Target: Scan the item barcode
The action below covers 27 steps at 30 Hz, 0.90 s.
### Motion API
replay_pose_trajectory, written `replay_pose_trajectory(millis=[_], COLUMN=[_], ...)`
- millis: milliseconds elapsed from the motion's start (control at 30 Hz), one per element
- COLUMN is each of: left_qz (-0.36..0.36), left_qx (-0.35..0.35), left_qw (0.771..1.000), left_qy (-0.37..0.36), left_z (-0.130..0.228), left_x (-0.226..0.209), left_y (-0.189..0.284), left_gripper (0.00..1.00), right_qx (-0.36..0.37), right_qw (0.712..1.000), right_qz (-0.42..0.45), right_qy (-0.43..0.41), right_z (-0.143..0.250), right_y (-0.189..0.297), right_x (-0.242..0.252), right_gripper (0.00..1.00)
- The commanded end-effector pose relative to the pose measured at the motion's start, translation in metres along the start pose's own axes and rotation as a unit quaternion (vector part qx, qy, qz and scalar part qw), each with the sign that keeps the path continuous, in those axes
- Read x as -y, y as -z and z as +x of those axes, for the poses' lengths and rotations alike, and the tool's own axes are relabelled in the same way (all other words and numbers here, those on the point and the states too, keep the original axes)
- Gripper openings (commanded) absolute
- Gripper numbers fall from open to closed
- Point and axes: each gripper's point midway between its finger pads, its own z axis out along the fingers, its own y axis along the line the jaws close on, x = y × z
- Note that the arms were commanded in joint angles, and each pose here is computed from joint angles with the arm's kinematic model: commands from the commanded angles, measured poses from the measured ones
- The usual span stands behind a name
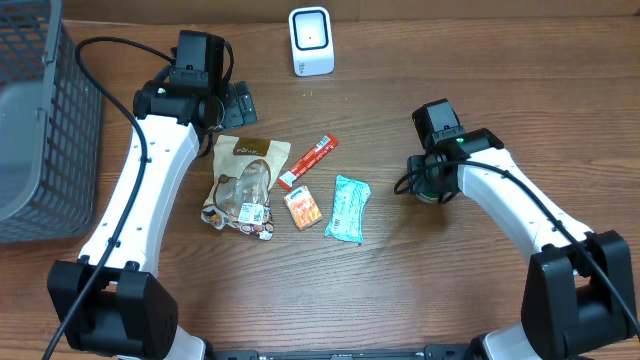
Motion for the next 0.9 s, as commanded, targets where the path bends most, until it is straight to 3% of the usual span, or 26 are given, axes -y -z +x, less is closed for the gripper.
replay_pose_trajectory(millis=[0,133,367,600,633,667,700,733,867], left_qz=[0.001,0.001,0.001,0.001,0.001,0.001,0.001,0.001,0.001], left_qx=[0.008,0.008,0.008,0.008,0.008,0.008,0.008,0.008,0.008], left_qw=[1.000,1.000,1.000,1.000,1.000,1.000,1.000,1.000,1.000], left_qy=[0.004,0.004,0.004,0.004,0.004,0.004,0.004,0.004,0.004], left_z=[-0.005,-0.005,-0.005,-0.005,-0.005,-0.005,-0.005,-0.005,-0.005], left_x=[0.001,0.001,0.001,0.001,0.001,0.001,0.001,0.001,0.001], left_y=[0.004,0.004,0.004,0.004,0.004,0.004,0.004,0.004,0.004], left_gripper=[1.00,1.00,1.00,1.00,1.00,1.00,1.00,1.00,1.00], right_qx=[0.008,0.009,0.024,0.029,0.031,0.034,0.035,0.037,0.041], right_qw=[0.994,0.976,0.912,0.849,0.846,0.845,0.845,0.845,0.856], right_qz=[-0.020,-0.066,-0.137,-0.167,-0.166,-0.165,-0.165,-0.164,-0.152], right_qy=[0.104,0.206,0.387,0.501,0.505,0.508,0.507,0.507,0.493], right_z=[-0.002,0.001,0.013,0.025,0.024,0.024,0.023,0.022,0.014], right_y=[0.003,0.005,0.010,0.013,0.013,0.013,0.013,0.013,0.016], right_x=[-0.006,-0.022,-0.044,-0.051,-0.051,-0.051,-0.052,-0.052,-0.050], right_gripper=[0.56,0.56,0.52,0.54,0.56,0.66,0.89,1.00,1.00])
